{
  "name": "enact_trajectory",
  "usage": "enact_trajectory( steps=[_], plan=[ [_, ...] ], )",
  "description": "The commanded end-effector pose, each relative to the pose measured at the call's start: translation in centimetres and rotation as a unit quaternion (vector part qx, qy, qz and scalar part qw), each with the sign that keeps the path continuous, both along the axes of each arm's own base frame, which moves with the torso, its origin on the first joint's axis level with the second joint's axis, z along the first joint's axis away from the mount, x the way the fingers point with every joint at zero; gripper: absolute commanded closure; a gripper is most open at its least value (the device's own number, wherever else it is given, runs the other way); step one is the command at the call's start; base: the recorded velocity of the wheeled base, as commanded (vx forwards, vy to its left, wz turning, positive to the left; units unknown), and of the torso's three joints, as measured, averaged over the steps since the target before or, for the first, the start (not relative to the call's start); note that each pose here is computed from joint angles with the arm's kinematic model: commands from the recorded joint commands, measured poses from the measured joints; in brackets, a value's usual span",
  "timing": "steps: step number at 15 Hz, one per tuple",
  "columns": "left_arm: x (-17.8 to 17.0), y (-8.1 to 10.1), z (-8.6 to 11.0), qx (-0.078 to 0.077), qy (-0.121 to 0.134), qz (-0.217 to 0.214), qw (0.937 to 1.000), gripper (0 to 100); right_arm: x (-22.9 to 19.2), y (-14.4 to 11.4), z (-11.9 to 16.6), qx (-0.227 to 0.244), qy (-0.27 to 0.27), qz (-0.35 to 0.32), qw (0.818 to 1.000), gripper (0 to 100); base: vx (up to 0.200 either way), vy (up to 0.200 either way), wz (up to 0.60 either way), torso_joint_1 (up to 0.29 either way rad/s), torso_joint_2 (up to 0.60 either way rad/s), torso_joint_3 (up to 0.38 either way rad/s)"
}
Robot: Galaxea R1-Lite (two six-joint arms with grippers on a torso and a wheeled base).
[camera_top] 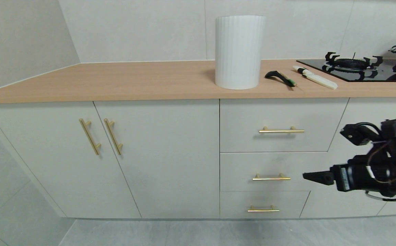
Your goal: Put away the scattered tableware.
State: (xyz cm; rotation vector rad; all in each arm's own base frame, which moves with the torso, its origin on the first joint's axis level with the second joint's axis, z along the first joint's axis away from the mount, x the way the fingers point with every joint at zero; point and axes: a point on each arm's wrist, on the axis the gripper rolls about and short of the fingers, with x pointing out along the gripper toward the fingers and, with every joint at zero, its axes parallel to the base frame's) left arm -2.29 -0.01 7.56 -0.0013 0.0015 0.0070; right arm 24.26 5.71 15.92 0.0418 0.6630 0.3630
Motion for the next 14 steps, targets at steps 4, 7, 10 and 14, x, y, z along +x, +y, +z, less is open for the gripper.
enact_trajectory(
  steps=[4,7,10,14],
  plan=[
    [0.0,0.0,0.0,0.000,0.001,0.000,1.0000,0,9.2,3.8,-12.2,-0.055,0.045,-0.027,0.997,0,0.000,0.000,0.00,0.000,0.00,0.000],
    [0.0,0.0,0.0,0.000,0.001,0.000,1.0000,0,10.4,4.6,-14.8,-0.059,0.028,-0.050,0.997,0,0.000,0.000,0.00,0.000,0.00,0.000],
    [0.0,0.0,0.0,0.000,0.001,0.000,1.0000,0,12.4,4.3,-16.9,-0.058,0.023,-0.081,0.995,0,0.000,0.000,0.00,0.000,0.00,0.000],
    [0.0,0.0,0.0,0.000,0.000,0.000,1.0000,0,14.1,4.4,-17.6,-0.041,0.015,-0.122,0.992,0,0.000,0.000,0.00,0.000,0.00,0.000]
  ],
)
